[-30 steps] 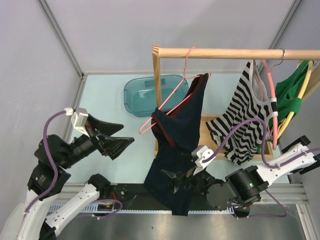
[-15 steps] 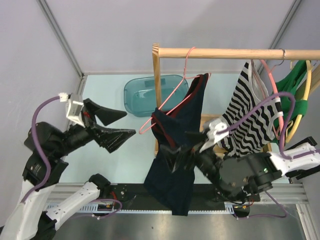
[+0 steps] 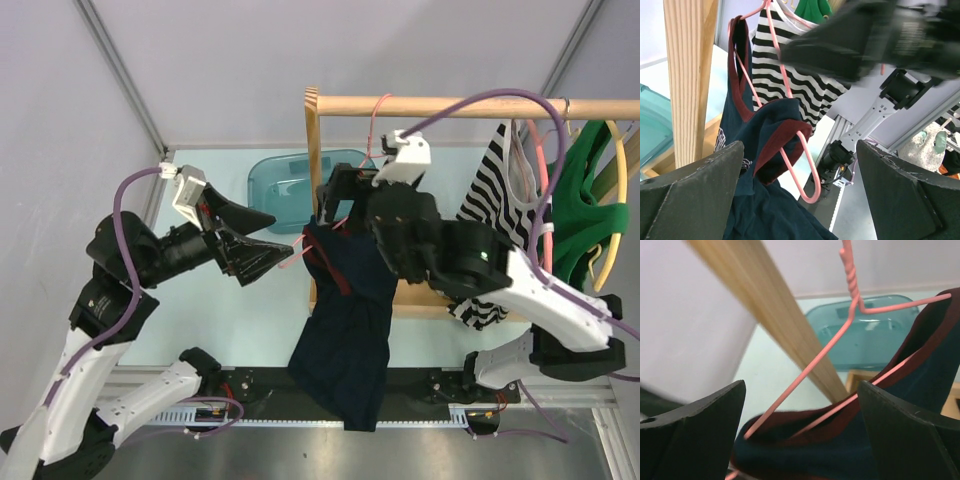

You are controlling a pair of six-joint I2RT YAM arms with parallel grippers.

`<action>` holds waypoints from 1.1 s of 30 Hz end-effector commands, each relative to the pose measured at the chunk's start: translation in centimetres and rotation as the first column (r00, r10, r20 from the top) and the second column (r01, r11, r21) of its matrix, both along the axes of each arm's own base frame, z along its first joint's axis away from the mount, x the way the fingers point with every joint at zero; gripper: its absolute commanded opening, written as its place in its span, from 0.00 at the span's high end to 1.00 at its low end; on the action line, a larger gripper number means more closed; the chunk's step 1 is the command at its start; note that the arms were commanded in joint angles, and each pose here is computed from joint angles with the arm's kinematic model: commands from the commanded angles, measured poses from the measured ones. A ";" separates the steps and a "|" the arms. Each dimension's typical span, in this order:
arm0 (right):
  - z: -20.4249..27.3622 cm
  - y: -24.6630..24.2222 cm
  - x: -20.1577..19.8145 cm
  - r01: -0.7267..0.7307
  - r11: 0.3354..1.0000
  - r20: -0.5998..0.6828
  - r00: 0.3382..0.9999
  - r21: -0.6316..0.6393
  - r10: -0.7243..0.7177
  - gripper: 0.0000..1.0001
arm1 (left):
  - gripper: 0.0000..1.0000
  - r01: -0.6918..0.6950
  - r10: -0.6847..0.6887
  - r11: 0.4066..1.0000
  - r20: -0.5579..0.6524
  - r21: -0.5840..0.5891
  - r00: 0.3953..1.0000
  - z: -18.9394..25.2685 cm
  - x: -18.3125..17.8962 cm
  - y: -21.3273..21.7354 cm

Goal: Remove the tank top from the hanger

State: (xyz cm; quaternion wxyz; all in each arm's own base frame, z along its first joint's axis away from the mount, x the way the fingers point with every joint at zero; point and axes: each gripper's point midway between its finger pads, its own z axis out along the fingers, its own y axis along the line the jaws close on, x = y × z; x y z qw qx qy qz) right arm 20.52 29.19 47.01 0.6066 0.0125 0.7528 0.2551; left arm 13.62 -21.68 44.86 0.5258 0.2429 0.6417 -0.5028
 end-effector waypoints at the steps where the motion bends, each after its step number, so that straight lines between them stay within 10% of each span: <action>1: -0.4 -0.2 1.7 0.011 1.000 -0.061 0.998 0.006 -0.010 0.05 | 0.01 0.025 -0.023 0.999 0.050 -0.038 0.998 1.5 -1.1 0.3; 5: 0.2 0.2 2.1 0.000 0.998 -0.041 0.999 0.062 0.002 0.31 | 0.01 0.023 -0.022 0.999 0.044 -0.034 0.999 1.1 -1.4 0.5; 33: 3.4 0.1 1.8 -0.112 0.942 0.043 0.994 0.316 0.104 0.86 | 0.01 0.164 -0.183 0.953 -0.052 -0.255 0.982 -0.1 -5.5 0.5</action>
